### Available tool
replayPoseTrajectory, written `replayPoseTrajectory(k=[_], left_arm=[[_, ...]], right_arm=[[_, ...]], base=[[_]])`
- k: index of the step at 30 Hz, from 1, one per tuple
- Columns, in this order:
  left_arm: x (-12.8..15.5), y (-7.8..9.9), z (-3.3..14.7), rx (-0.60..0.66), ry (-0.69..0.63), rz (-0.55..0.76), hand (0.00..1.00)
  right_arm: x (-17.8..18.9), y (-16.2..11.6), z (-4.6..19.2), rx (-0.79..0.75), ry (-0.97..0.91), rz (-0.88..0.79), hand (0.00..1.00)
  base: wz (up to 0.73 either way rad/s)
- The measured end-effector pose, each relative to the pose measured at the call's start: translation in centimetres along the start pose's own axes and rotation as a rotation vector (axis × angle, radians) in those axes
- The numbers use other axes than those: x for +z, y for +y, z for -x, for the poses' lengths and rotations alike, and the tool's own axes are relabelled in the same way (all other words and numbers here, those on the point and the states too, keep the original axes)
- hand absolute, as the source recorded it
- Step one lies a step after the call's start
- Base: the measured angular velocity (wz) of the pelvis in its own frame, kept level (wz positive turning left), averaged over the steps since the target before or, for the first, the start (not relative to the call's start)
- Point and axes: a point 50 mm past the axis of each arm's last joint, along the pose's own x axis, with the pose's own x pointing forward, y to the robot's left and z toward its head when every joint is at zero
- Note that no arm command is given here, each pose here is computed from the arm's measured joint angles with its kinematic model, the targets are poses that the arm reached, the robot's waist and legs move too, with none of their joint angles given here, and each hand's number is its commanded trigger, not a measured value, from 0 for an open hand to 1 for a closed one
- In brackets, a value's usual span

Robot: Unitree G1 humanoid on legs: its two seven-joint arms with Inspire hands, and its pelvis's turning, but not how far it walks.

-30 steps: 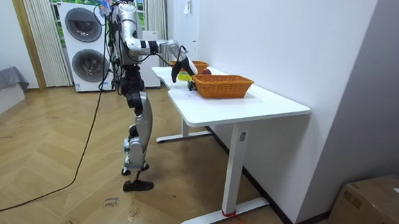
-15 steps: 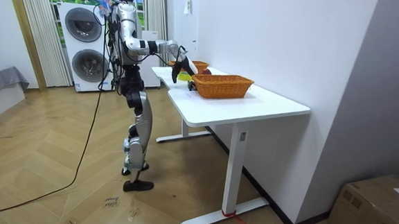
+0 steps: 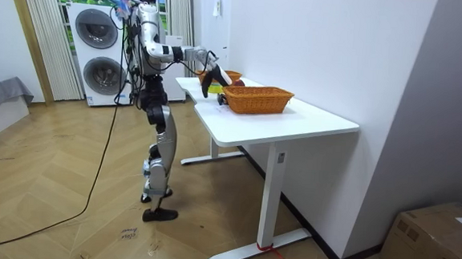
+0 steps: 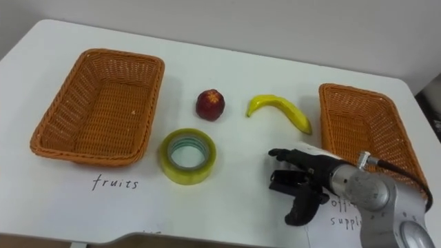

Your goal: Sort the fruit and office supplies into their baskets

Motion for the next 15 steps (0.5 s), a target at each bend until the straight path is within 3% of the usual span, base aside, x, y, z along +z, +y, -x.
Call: replayPoseTrajectory(k=[15], left_arm=[[-0.12, 0.0, 0.0, 0.014, 0.003, 0.0, 0.0]], right_arm=[[-0.17, -0.16, 0.1, -0.01, 0.014, 0.005, 0.0]], base=[[0.0]])
